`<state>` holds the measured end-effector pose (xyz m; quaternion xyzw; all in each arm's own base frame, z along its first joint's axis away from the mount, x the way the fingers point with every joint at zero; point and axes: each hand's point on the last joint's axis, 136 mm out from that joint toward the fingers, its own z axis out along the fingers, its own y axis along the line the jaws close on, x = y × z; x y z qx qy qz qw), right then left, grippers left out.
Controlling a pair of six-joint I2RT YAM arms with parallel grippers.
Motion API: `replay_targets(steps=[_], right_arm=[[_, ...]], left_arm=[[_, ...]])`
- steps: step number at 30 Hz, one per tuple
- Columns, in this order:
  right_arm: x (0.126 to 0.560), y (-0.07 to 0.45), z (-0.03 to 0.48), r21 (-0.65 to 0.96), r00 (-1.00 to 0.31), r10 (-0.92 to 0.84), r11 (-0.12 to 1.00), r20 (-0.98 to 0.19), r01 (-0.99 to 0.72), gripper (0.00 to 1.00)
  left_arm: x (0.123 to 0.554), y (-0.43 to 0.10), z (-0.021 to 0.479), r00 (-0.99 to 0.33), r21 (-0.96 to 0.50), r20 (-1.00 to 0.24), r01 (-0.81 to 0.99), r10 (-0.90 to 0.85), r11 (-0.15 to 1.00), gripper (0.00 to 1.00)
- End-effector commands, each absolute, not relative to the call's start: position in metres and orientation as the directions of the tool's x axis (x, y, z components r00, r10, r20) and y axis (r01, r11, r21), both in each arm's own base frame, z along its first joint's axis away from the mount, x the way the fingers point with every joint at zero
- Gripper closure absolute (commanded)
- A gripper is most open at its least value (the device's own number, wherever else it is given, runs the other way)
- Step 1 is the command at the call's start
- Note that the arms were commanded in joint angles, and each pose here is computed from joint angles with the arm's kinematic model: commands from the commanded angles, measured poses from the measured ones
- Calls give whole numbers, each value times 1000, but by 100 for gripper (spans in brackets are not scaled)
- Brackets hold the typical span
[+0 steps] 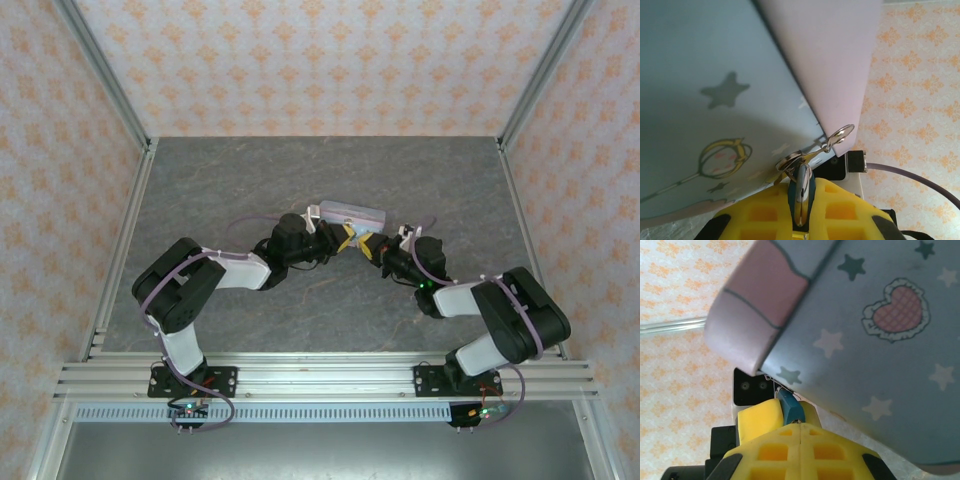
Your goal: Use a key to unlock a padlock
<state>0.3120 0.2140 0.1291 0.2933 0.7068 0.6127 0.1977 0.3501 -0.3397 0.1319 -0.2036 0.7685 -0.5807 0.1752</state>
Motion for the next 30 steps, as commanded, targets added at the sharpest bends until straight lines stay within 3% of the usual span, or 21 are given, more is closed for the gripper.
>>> replay_targets(steps=[1,18,30], right_arm=[[318,213,138,986,-732,673,21,108,164,100],[316,214,131,984,-743,665,77,69,160,100],[322,214,136,987,-743,667,76,58,145,100]], left_arm=[[319,-365,176,-917,-989,-66,7,-393,151,100],[326,-371,200,-906,-999,53,-51,-421,-17,100],[322,-375,201,-910,-999,52,-52,-411,-11,100]])
